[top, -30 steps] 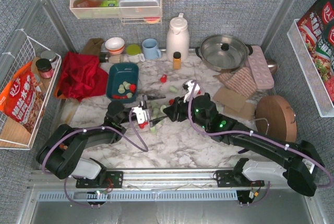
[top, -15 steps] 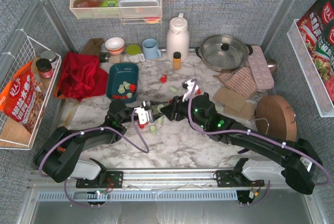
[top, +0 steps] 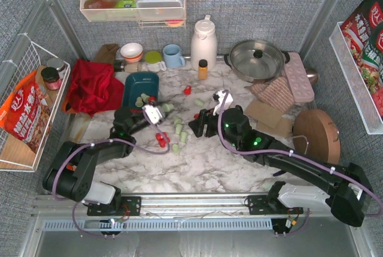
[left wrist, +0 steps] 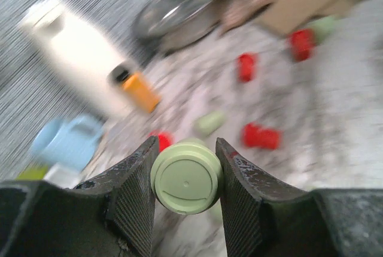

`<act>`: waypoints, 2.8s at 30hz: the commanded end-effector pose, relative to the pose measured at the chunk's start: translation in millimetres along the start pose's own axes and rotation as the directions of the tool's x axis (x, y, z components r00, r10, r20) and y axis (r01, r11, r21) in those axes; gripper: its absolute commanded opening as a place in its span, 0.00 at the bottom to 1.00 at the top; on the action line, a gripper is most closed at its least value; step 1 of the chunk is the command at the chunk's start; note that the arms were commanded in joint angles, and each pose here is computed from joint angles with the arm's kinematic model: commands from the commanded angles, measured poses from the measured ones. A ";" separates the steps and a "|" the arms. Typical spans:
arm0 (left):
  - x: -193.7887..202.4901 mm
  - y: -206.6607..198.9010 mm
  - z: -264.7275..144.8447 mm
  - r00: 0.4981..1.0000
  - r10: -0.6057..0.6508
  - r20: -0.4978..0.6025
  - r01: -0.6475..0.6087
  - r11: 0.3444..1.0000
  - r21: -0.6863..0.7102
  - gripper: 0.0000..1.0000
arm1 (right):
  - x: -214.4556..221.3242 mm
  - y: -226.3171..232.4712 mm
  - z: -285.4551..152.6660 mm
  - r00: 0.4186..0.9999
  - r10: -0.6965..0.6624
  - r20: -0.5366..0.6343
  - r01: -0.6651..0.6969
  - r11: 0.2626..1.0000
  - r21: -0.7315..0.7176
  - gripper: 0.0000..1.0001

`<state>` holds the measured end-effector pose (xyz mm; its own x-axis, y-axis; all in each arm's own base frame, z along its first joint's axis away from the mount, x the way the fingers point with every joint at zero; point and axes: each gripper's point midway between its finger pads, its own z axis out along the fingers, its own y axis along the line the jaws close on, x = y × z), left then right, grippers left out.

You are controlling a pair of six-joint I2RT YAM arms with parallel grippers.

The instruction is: Mix the coffee capsules in the storage basket

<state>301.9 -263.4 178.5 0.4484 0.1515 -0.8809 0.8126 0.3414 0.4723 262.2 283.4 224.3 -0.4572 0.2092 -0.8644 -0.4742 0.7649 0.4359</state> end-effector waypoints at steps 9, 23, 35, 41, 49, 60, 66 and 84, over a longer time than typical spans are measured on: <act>73.2 122.0 -75.9 0.969 -0.235 -0.080 0.173 0.871 -0.460 0.55 | 75.9 -32.9 45.3 0.945 -0.135 -0.297 0.177 0.977 0.118 0.68; 74.9 165.8 -110.9 0.930 -0.362 0.067 0.325 0.719 -0.614 0.99 | 132.2 -50.4 101.9 0.921 -0.097 -0.378 0.192 0.956 0.223 0.64; 48.5 166.4 -103.0 0.934 -0.335 0.122 0.341 0.738 -0.582 0.99 | 154.5 -72.4 121.6 0.897 -0.084 -0.435 0.237 0.920 0.312 0.56; 39.4 156.9 -88.6 0.937 -0.325 0.126 0.340 0.772 -0.537 0.99 | 156.2 -79.1 115.4 0.897 -0.069 -0.436 0.233 0.913 0.335 0.51; 25.1 117.7 -53.7 0.959 -0.269 0.095 0.285 0.888 -0.360 0.99 | 139.8 -83.0 101.8 0.914 -0.049 -0.402 0.194 0.925 0.328 0.32; -7.1 19.4 -8.8 0.988 -0.093 0.125 0.088 0.995 0.041 0.99 | 40.4 -60.4 42.0 0.978 -0.096 -0.184 0.141 0.958 0.251 0.31; -33.0 -35.4 6.7 0.980 -0.016 0.199 -0.024 0.981 0.194 0.99 | 0.5 -28.0 17.8 0.995 -0.086 -0.058 0.093 0.988 0.125 0.31; -44.6 -64.0 22.7 0.985 0.070 0.159 -0.100 0.976 0.192 0.99 | 6.7 29.4 25.4 0.998 -0.021 -0.053 0.014 0.992 -0.125 0.31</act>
<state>232.1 -315.4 183.2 0.5299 0.0060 -0.8481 0.8437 0.0979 0.5278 266.7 309.1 209.3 -0.5016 0.1258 -0.8559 -0.5322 0.7351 0.4199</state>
